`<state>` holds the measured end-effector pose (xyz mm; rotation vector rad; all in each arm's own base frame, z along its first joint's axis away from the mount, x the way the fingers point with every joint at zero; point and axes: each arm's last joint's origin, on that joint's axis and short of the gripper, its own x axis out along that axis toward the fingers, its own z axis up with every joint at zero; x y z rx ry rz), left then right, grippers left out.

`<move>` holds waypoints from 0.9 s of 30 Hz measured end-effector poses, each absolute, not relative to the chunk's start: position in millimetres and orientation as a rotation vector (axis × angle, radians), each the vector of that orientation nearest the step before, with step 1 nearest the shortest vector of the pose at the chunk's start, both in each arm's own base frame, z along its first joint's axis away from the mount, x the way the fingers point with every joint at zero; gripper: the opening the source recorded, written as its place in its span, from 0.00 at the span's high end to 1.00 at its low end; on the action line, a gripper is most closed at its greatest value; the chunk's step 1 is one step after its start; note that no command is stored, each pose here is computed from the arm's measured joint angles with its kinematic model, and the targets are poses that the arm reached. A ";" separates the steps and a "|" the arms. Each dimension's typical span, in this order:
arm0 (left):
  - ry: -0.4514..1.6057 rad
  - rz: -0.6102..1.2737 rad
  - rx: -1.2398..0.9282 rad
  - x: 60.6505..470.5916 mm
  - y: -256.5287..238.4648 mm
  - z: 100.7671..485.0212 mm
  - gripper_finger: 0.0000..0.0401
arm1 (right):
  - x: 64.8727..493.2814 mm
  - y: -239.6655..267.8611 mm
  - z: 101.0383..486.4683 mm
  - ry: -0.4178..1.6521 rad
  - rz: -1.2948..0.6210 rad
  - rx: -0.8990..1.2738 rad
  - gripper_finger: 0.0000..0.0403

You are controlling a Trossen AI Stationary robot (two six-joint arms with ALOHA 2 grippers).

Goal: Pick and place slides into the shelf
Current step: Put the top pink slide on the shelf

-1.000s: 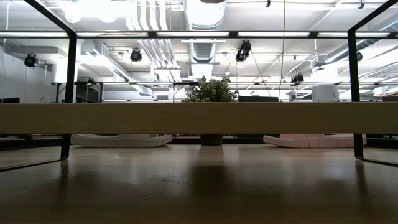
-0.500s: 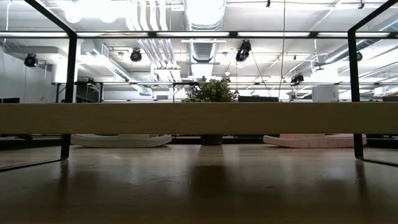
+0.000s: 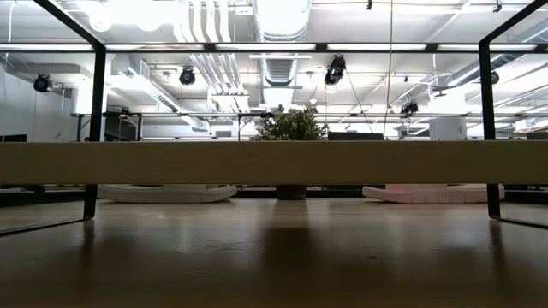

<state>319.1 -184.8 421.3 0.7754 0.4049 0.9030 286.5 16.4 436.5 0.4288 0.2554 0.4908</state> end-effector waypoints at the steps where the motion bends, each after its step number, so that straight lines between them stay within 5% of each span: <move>1: 0.405 0.904 0.775 319.1 -184.7 421.3 1.00 | 286.1 15.7 436.9 0.253 0.490 0.425 0.98; 7: 0.403 0.906 0.770 318.1 -183.1 423.3 0.94 | 284.7 11.3 437.2 0.252 0.480 0.418 0.98; 20: 0.364 0.924 0.689 316.6 -181.8 428.5 0.66 | 277.3 10.9 440.2 0.251 0.478 0.394 0.98; 27: 0.298 0.919 0.584 305.5 -176.8 445.4 0.63 | 273.8 10.5 443.5 0.229 0.470 0.374 0.98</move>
